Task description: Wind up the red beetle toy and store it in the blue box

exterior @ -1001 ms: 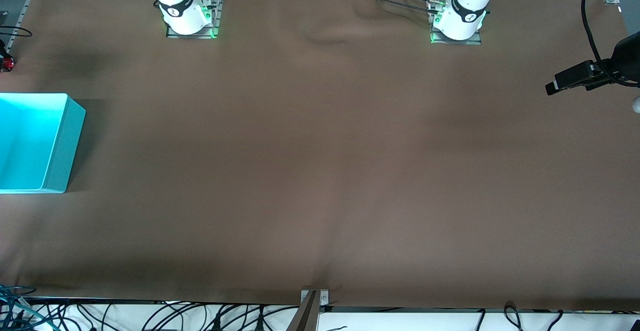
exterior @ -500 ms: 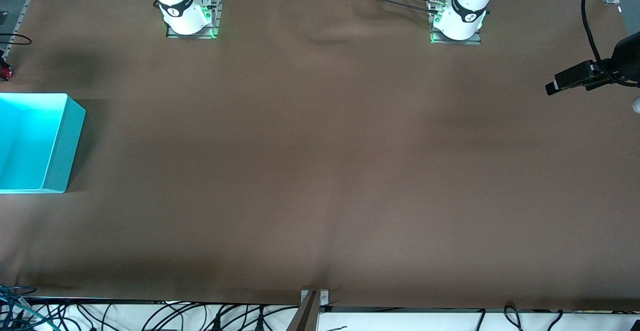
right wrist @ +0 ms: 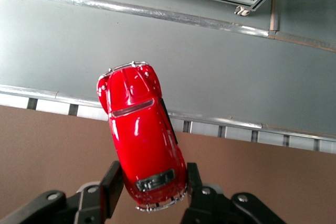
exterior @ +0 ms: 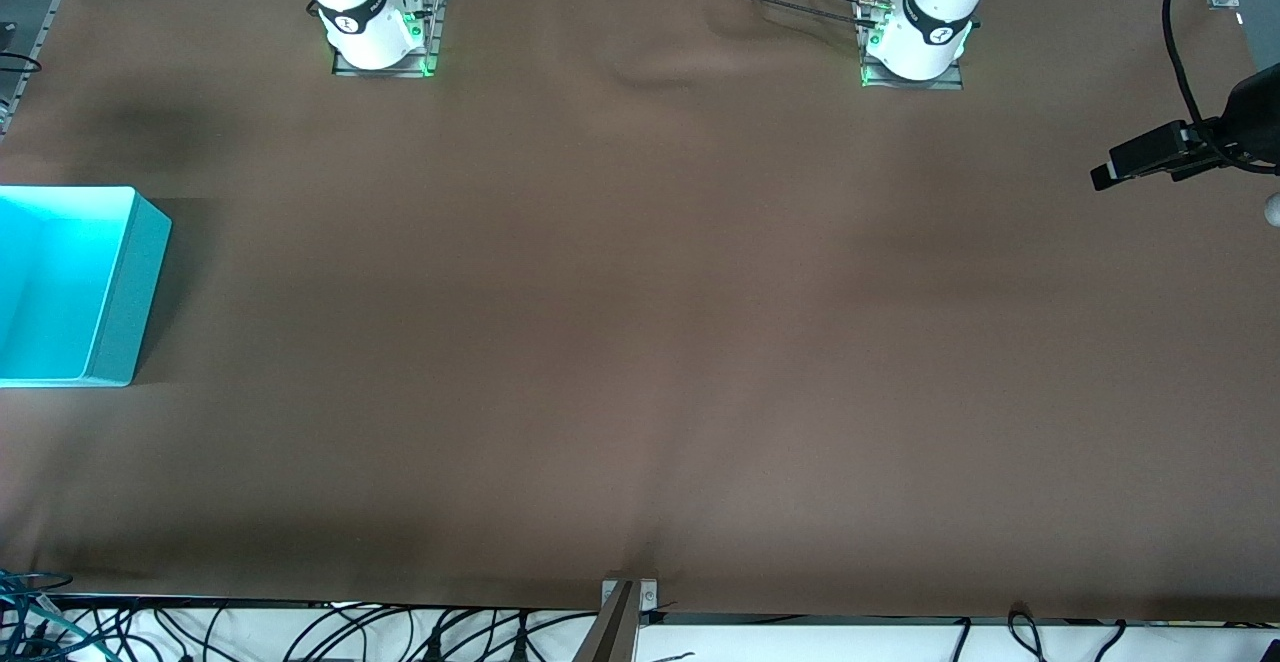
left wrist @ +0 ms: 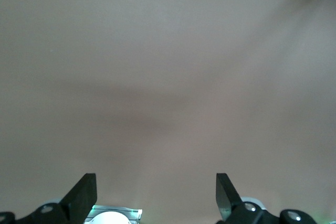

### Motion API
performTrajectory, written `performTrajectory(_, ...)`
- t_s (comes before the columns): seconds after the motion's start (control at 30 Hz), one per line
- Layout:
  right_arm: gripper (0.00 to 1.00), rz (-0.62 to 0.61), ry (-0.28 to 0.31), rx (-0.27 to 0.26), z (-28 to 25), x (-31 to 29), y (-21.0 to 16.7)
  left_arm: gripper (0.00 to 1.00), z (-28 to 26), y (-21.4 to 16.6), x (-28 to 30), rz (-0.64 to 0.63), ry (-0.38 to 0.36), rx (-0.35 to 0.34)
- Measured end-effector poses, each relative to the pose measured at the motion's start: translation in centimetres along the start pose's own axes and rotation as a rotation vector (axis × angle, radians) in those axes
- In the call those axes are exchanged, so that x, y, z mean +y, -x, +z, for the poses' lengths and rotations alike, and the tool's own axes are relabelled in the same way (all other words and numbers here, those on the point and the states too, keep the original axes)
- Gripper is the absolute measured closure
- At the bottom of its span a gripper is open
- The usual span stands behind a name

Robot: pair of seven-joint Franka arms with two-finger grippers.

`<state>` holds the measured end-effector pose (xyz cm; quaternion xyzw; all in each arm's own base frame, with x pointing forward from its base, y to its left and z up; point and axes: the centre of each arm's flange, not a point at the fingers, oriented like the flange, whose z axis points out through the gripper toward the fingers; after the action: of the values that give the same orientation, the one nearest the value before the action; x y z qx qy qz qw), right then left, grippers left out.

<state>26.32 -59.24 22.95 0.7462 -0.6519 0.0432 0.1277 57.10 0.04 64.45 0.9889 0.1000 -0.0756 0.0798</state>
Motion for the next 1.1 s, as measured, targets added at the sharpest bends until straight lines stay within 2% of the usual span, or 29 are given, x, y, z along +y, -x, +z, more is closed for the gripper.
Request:
performTrajectory(0.47,0.46,0.002,0.031,0.001,-4.1,0.8,-1.1,0.00,0.0,0.0,0.0,0.000,0.000,0.000)
performTrajectory(1.1,0.46,-0.030,0.020,0.038,-10.2,-1.2,-3.2,0.00,0.0,0.0,0.0,0.000,0.000,0.001)
